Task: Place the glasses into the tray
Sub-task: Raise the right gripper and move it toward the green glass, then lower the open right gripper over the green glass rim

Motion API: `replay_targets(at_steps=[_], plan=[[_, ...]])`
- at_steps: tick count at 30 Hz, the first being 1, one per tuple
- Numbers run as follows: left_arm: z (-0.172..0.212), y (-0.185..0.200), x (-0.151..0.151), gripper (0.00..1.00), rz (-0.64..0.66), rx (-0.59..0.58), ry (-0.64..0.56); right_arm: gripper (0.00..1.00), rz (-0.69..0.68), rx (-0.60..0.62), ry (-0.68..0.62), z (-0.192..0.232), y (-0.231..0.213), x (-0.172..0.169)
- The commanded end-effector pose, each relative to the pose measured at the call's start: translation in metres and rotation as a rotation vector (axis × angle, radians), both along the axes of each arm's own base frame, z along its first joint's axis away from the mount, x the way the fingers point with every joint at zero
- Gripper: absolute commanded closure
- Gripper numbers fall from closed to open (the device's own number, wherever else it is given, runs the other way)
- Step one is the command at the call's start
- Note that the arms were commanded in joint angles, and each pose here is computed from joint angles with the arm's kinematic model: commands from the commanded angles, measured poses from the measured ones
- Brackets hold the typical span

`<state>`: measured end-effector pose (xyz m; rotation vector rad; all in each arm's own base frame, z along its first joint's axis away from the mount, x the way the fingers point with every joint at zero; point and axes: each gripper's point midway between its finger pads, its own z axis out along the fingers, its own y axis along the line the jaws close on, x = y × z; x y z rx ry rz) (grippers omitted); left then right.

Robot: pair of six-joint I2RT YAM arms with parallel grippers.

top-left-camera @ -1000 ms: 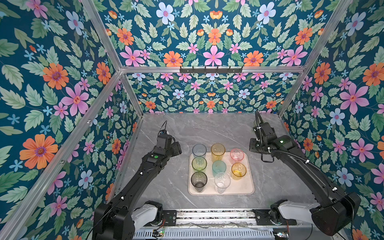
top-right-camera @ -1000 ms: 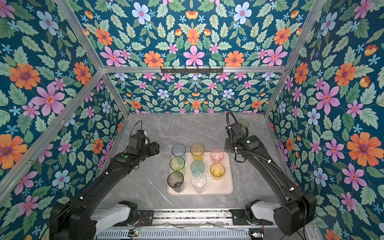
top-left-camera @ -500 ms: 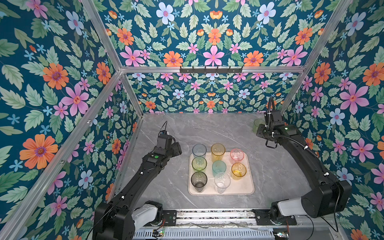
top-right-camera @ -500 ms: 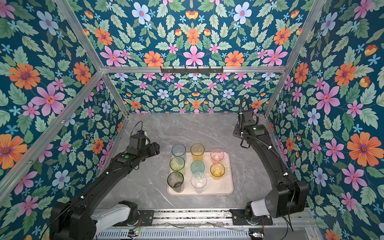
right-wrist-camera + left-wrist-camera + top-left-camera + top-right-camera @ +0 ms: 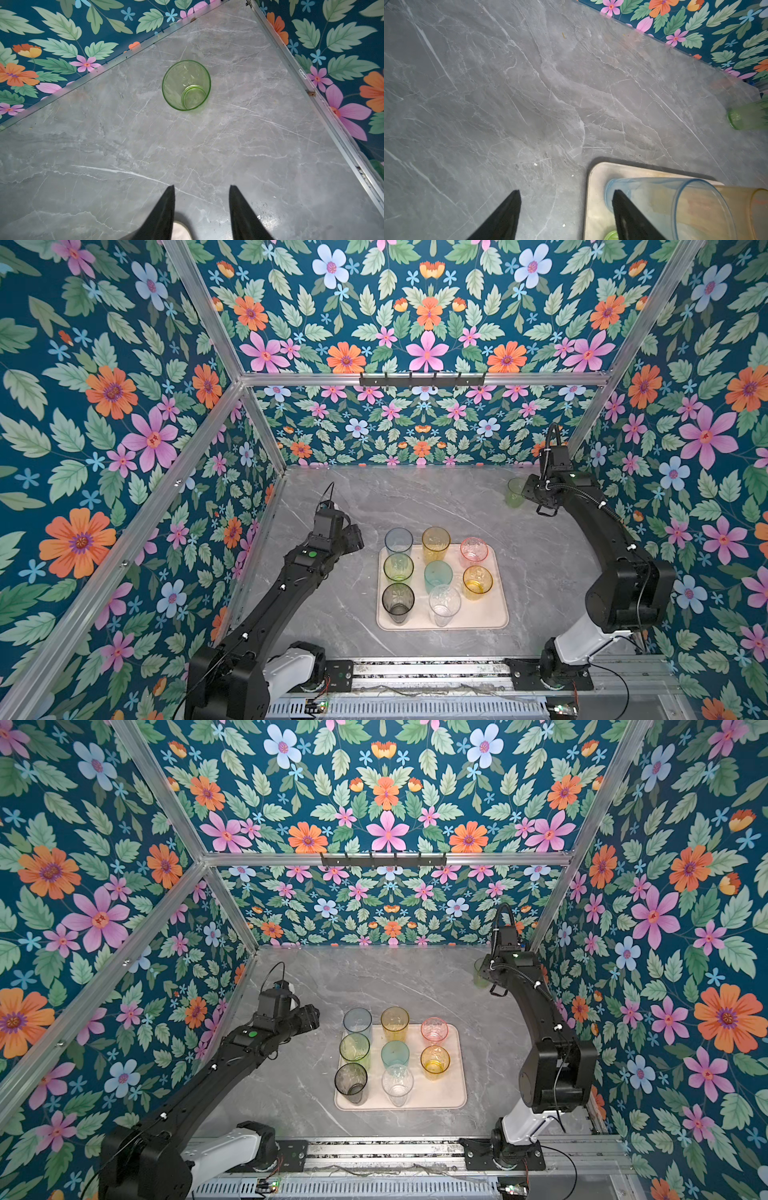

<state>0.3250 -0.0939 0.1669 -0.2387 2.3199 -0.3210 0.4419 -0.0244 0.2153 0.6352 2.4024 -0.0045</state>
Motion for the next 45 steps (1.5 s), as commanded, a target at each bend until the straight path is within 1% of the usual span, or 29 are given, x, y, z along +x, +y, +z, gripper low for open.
replay_targets(at_steps=[1,14,19,27,45], plan=[[-0.001,0.002,-0.002,0.27,0.005,0.009,0.005,0.55,-0.004,0.017,0.022,-0.011,-0.005,0.009],[-0.002,0.003,-0.003,0.27,0.010,0.009,0.009,0.56,-0.044,0.086,0.072,-0.039,-0.031,0.033],[-0.003,0.003,-0.004,0.27,0.011,0.008,0.009,0.55,-0.051,0.089,0.094,-0.045,-0.036,0.041],[-0.003,0.005,-0.005,0.27,0.011,0.016,0.014,0.56,-0.053,0.098,0.113,-0.054,-0.038,0.054],[0.000,0.004,-0.002,0.27,0.008,0.023,0.012,0.56,-0.070,0.114,0.160,-0.079,-0.043,0.069]])
